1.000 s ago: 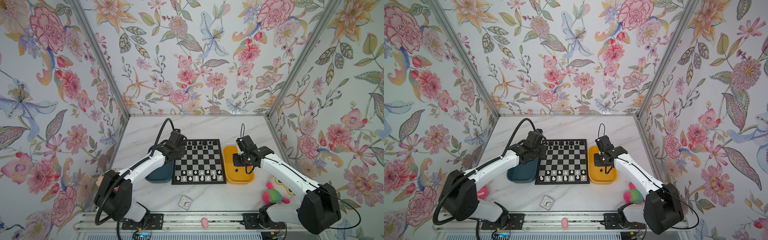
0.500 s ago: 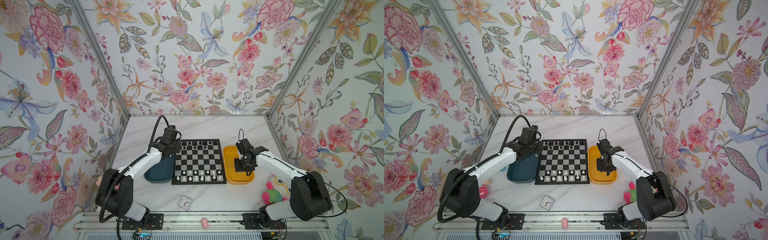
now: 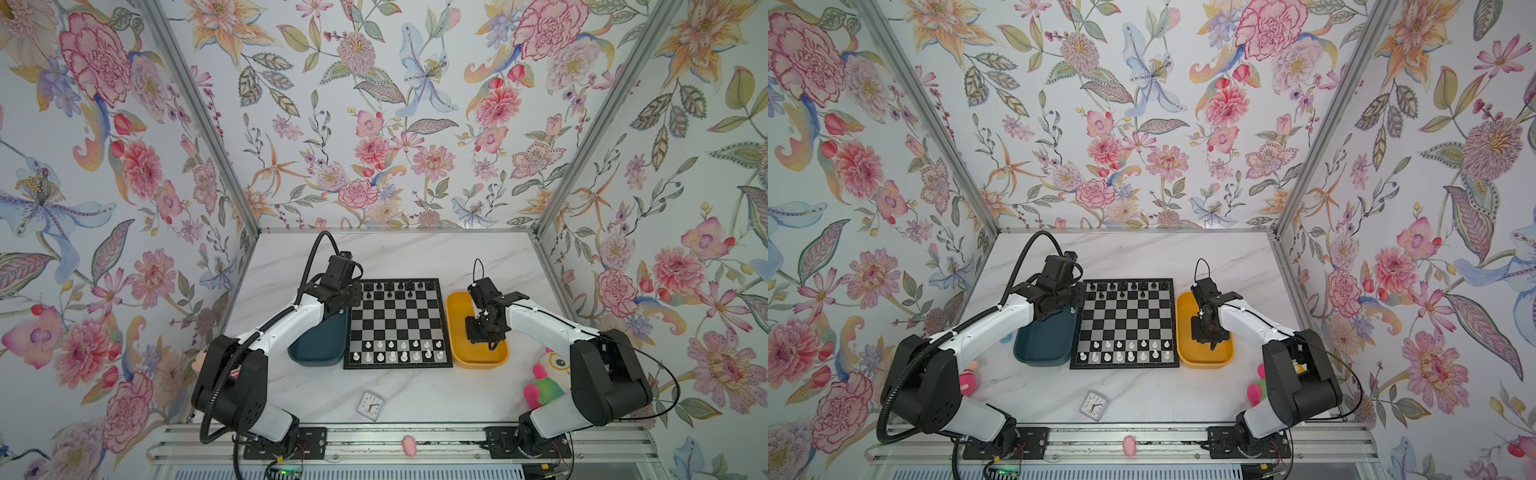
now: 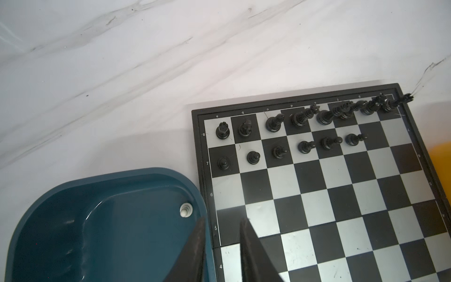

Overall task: Set up the chess pieces on the board
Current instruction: 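Close the right gripper on a black pawn in the yellow tray, then carry the black pawn with the right gripper to the far black pawn row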

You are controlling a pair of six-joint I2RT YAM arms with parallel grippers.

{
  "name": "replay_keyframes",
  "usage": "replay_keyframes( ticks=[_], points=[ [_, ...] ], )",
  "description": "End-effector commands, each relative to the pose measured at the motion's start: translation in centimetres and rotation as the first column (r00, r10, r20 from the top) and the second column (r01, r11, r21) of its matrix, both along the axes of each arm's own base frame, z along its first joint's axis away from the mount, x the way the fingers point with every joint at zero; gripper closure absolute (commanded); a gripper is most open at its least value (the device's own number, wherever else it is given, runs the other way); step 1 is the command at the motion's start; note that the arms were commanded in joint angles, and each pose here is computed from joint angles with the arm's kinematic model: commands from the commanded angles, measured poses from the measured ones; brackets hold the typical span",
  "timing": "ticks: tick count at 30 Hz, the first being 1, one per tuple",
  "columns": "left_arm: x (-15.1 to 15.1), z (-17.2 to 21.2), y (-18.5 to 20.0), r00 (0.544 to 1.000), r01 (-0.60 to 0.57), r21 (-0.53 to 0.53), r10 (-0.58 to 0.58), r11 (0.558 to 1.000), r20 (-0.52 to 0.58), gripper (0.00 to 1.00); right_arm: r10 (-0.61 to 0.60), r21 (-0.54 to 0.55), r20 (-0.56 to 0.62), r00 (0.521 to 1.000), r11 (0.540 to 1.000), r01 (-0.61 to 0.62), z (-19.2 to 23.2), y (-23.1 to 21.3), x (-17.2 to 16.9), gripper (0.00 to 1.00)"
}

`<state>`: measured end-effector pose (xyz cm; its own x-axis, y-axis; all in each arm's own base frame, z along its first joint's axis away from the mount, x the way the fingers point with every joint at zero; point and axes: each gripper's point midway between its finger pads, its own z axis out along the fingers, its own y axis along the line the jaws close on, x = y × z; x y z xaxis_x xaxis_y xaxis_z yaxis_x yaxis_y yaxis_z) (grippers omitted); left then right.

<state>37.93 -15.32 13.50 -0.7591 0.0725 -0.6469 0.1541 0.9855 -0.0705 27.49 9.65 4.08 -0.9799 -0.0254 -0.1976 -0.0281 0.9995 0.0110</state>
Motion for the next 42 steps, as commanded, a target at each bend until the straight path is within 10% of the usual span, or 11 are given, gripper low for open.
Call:
replay_keyframes(
  ticks=[1, 42],
  points=[
    [0.5, 0.4, 0.1, 1.000, 0.005, -0.002, -0.005, 1.000, 0.014, 0.73, -0.016, 0.016, -0.017, 1.000, 1.000, 0.017, -0.7, 0.1, -0.1, 0.73],
    [0.2, 0.1, 0.2, 1.000, 0.002, -0.002, -0.002, 1.000, 0.005, 0.73, -0.032, 0.016, -0.032, 0.999, 0.999, 0.033, -1.1, 0.0, -0.1, 0.90]
  ],
)
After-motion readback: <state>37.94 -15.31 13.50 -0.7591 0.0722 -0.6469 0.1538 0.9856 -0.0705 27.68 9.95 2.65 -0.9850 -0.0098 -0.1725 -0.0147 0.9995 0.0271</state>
